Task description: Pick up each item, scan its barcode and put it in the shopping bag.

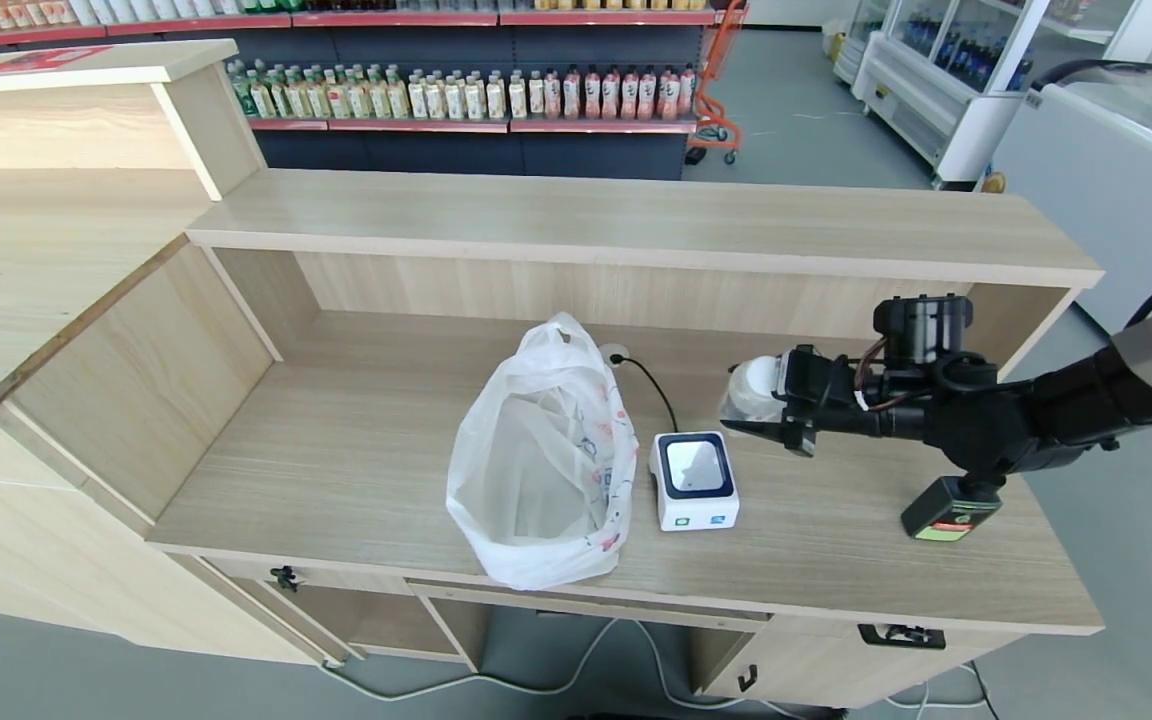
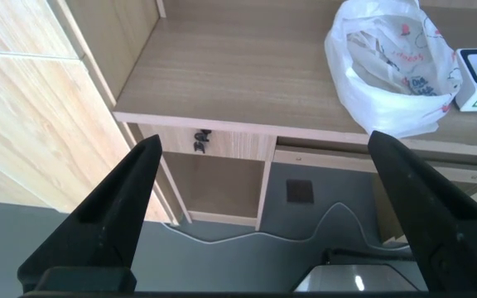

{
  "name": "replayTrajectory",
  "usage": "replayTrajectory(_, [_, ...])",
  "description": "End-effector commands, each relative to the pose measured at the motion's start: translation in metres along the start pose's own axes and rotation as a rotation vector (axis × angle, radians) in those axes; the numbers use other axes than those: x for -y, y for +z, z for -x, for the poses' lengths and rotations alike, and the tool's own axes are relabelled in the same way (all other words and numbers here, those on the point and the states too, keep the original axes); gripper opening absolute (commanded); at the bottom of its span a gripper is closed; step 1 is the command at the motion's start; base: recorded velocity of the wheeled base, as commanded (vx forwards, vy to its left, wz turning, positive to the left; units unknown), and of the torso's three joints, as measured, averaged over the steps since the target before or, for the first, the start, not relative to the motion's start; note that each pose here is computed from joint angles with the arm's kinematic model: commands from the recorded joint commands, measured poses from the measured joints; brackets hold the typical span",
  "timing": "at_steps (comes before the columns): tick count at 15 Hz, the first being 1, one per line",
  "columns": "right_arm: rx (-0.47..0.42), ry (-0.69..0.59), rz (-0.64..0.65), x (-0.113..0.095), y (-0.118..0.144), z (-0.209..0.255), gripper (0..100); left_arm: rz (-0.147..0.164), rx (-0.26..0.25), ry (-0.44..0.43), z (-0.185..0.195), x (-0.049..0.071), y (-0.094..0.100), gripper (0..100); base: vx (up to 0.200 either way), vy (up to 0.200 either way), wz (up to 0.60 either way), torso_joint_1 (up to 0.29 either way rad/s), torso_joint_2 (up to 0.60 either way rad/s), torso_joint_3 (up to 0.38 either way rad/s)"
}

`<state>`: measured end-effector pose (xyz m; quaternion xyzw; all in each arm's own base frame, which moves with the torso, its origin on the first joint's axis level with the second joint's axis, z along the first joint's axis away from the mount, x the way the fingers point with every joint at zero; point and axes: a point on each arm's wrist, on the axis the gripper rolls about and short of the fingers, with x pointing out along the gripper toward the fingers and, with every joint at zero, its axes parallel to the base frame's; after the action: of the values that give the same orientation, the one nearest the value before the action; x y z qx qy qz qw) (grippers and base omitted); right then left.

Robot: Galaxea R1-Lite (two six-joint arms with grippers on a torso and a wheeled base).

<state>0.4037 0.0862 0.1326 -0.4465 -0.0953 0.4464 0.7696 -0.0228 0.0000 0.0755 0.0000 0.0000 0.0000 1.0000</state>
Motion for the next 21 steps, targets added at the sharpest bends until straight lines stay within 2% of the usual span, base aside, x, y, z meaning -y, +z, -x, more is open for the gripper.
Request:
replayTrajectory(1, [0.058, -0.003, 0.026, 0.009, 0.001, -0.007, 0, 0.002, 0.002, 0.000, 0.000, 0.000, 0.000, 100, 0.000, 0.000, 0.00, 0.000, 0.00, 0.000])
replayTrajectory(5, [0.158, 0.054, 0.035, 0.004, 0.009, -0.024, 0, 0.002, -0.002, 0.000, 0.000, 0.000, 0.000, 100, 0.000, 0.000, 0.00, 0.000, 0.00, 0.000])
replayTrajectory(7, [0.178, 0.073, 0.036, -0.001, 0.009, -0.028, 0, 0.002, -0.002, 0.000, 0.000, 0.000, 0.000, 100, 0.000, 0.000, 0.00, 0.000, 0.00, 0.000])
replayTrajectory(13, [0.148, 0.087, 0.016, -0.009, -0.013, -0.031, 0, 0.002, -0.002, 0.000, 0.000, 0.000, 0.000, 100, 0.000, 0.000, 0.00, 0.000, 0.00, 0.000])
replayTrajectory(21, [0.154, 0.095, 0.098, -0.016, -0.026, -0.049, 0, 0.002, 0.002, 0.000, 0.000, 0.000, 0.000, 100, 0.000, 0.000, 0.00, 0.000, 0.00, 0.000])
